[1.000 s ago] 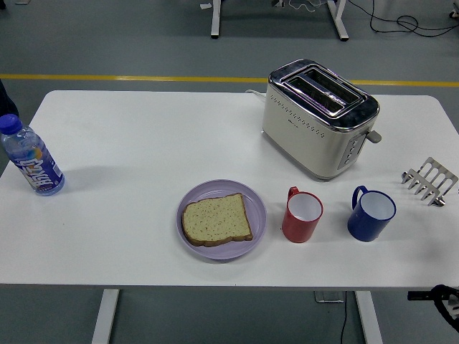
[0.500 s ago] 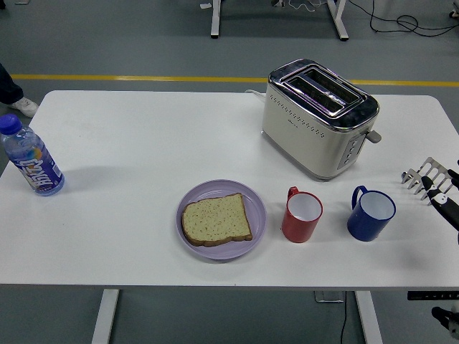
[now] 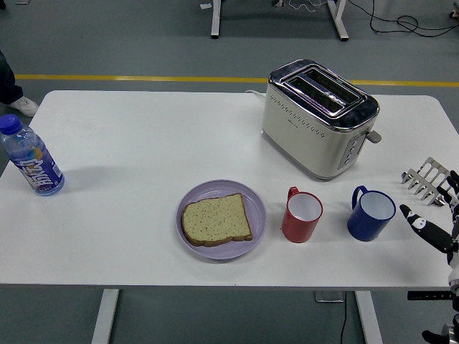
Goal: Pick up the cup,pour liquid into bread,place the cup on the desk
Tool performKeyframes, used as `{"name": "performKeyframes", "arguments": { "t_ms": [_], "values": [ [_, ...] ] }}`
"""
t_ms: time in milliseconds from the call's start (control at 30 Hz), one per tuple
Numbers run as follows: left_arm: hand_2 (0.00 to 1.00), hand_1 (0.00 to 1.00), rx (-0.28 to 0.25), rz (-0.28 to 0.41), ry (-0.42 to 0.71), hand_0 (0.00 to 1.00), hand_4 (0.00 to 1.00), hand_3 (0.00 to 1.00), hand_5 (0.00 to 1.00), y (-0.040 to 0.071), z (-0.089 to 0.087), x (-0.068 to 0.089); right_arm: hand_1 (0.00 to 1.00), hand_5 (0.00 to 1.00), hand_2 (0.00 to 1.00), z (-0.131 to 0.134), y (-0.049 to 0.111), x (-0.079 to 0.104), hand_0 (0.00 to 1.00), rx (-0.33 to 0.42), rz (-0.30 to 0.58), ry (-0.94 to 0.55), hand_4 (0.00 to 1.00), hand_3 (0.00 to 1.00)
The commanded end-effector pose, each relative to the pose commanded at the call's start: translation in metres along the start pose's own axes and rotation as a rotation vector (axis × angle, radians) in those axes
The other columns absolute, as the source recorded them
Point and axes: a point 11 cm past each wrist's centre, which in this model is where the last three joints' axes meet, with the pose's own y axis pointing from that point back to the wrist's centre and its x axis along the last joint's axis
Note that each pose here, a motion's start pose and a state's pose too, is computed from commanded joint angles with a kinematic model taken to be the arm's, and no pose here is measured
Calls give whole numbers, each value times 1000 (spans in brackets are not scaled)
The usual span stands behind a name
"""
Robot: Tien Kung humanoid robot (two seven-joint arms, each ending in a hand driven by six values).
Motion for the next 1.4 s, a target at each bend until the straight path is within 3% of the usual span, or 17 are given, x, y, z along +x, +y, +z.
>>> {"name": "performKeyframes", "arguments": {
  "t_ms": [267, 533, 1400],
  "values": [
    [698, 683, -2, 0, 0, 679, 251, 542, 998, 0, 1, 0, 854, 2, 960, 0, 9, -16, 968, -9, -57, -43, 998, 961],
    [698, 683, -3, 0, -1, 679, 251, 542, 998, 0, 2, 0, 857, 2, 956, 6, 12, -20, 971, -26, -73, -36, 998, 957],
    [698, 683, 15, 2, -24, 679, 251, 542, 998, 0, -5, 0, 860, 2, 954, 23, 2, -31, 973, -61, -102, 14, 998, 958]
  ]
}}
